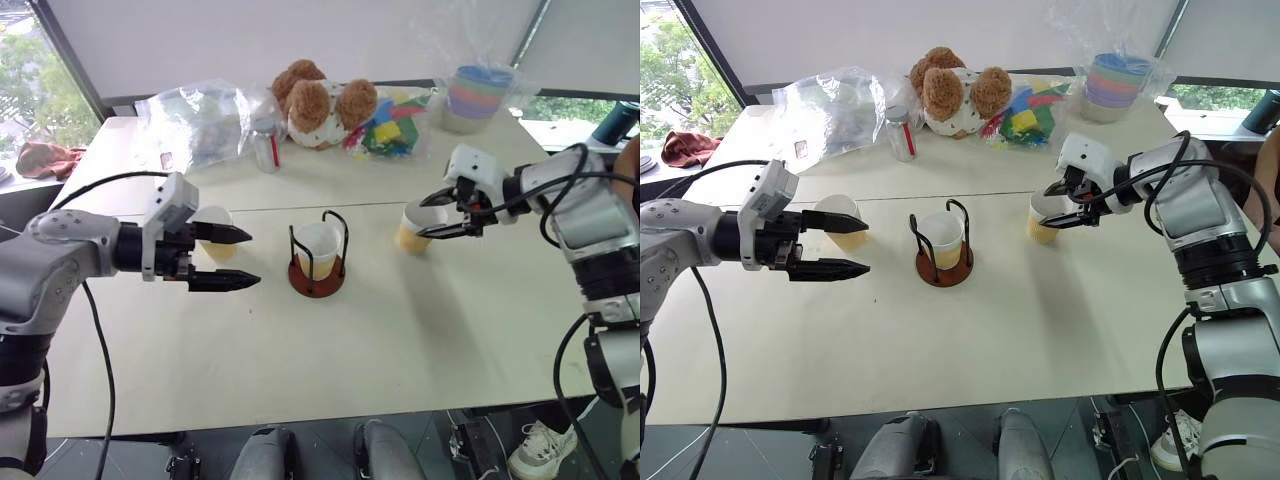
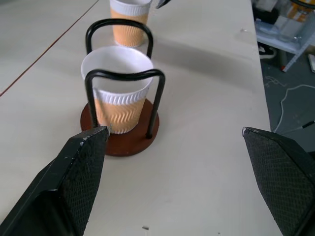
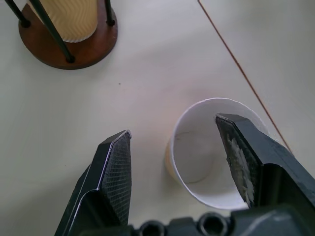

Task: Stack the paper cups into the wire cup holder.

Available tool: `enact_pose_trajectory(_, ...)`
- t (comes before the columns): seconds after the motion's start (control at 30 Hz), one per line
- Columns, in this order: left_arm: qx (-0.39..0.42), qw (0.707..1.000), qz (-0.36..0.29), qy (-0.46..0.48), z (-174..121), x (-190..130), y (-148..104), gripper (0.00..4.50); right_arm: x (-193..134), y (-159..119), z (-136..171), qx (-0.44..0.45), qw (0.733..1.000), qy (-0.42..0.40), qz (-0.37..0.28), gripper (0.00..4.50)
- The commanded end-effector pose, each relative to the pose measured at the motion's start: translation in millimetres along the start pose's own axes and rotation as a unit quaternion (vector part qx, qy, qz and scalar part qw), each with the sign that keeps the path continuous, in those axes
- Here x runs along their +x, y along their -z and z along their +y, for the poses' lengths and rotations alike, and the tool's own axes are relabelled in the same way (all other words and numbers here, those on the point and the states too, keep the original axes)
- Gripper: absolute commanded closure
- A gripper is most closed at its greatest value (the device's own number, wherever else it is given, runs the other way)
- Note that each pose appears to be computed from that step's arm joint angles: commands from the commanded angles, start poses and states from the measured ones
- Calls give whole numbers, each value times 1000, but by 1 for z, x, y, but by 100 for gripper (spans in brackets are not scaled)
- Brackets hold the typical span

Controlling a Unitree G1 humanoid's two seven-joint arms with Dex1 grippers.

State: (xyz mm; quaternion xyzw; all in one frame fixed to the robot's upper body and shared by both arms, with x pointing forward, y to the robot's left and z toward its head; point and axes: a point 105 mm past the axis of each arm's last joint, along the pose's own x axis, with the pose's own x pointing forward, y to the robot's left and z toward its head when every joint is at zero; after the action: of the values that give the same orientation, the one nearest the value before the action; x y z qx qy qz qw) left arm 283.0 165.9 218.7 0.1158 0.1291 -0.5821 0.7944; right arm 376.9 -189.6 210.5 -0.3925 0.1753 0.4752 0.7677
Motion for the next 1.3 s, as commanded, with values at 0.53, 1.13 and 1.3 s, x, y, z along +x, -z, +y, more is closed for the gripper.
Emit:
enact_pose_trajectory(0.53, 15, 999, 4, -29, 4, -11, 1, 0, -14, -35, -27, -54, 997, 31, -36, 446)
enact_pose_trajectory(1.13, 12, 999, 2, -38, 6, -11, 7, 0, -19, -170, 49, -235, 945, -147, -175, 446)
enact_pose_trajectory(1.3, 10, 999, -2, -39, 3, -9, 8, 0, -6, -165, 54, -232, 944, -162, -169, 446)
